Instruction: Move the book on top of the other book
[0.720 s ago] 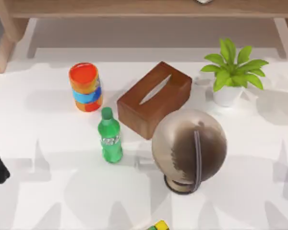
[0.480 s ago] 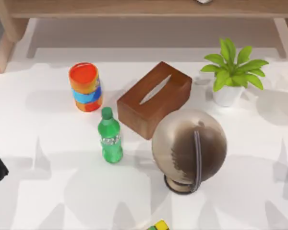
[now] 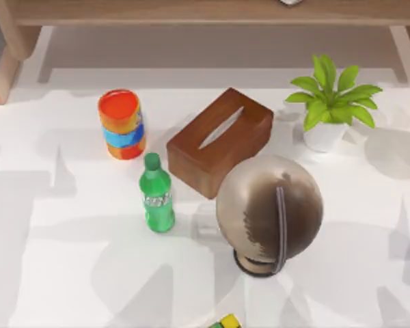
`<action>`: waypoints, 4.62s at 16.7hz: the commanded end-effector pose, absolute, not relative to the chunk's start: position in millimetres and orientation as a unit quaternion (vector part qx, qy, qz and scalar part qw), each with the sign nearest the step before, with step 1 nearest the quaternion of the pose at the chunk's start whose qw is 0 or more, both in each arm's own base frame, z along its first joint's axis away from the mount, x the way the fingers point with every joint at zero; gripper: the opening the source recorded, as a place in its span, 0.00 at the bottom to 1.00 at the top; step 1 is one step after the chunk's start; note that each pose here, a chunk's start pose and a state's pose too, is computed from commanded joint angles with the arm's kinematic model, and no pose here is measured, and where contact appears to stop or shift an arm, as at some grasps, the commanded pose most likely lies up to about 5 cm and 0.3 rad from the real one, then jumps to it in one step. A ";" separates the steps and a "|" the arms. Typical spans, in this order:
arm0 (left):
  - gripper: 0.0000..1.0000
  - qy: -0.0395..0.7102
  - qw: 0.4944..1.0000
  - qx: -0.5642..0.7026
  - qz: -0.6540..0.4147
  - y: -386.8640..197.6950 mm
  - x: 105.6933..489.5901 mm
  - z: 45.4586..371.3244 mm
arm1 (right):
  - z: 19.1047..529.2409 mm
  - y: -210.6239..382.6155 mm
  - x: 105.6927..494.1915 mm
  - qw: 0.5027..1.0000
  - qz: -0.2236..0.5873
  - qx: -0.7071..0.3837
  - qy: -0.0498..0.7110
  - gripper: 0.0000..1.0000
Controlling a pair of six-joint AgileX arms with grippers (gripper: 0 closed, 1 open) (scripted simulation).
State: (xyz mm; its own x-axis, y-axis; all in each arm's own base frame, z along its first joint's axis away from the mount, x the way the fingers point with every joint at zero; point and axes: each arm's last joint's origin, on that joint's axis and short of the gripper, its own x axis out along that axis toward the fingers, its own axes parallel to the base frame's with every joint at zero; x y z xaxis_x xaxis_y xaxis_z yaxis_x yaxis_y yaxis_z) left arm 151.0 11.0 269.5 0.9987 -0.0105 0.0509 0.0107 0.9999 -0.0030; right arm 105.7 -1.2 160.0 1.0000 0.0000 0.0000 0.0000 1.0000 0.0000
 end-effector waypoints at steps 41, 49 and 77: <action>0.77 0.002 1.000 -0.007 -0.009 135.0 467.7 247.6 | 160.0 -1.2 105.7 1.000 0.000 0.000 0.000 1.00; 0.17 0.002 1.000 -0.007 -0.009 135.0 467.7 247.6 | 160.0 -1.2 105.7 1.000 0.000 0.000 0.000 1.00; 0.00 -0.020 0.994 0.104 -0.014 141.3 433.1 287.5 | 160.0 -1.2 105.7 1.000 0.000 0.000 0.000 1.00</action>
State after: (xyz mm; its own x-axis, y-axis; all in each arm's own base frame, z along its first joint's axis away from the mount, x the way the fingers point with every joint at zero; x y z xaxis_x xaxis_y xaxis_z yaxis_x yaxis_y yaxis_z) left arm 433.1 141.3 287.5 0.9988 -0.0318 0.0370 0.0234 0.9779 0.2076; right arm 105.7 -1.2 160.0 1.0000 0.0000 0.0000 0.0000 1.0000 0.0000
